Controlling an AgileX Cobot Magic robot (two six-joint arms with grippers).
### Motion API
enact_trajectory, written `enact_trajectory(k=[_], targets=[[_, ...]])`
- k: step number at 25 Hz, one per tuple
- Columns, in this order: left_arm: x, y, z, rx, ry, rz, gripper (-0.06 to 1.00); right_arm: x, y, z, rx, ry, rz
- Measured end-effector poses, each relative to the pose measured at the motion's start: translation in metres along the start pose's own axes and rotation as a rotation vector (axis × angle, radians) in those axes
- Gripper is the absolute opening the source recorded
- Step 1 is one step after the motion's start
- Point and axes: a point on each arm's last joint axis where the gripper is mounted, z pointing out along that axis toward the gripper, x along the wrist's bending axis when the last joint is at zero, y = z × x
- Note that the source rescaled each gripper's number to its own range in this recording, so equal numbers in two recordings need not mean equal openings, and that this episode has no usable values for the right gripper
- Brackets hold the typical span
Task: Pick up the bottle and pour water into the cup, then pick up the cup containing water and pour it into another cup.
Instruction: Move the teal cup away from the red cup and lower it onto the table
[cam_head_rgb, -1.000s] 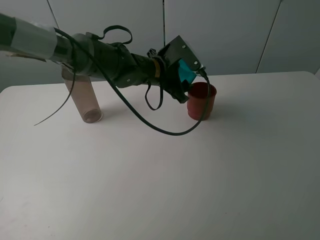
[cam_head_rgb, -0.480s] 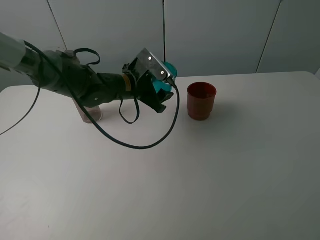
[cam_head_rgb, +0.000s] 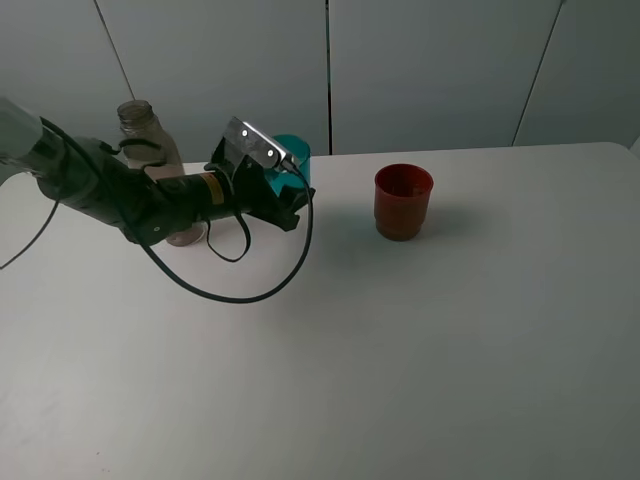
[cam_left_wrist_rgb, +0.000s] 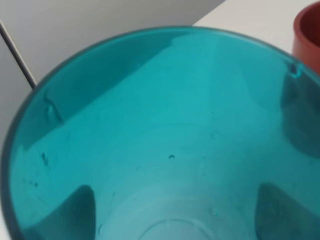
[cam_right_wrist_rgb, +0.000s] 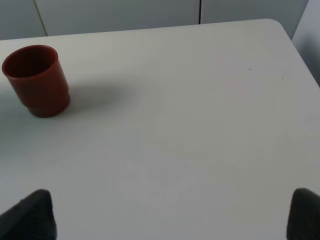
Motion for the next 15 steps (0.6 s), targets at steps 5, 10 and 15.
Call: enact_trajectory(k=[5,10,15], targets=[[-0.006,-0.023,0.007,-0.011,-0.024,-0.027,0.15,0.0,0.0,0.0,0.0,0.0,0.002],[-0.006,-0.038,0.01,-0.019,-0.032,-0.057,0.15,0.0,0.0,0.0,0.0,0.0,0.002],[-0.003,-0.038,0.01,-0.05,-0.028,-0.074,0.15,0.0,0.0,0.0,0.0,0.0,0.002]])
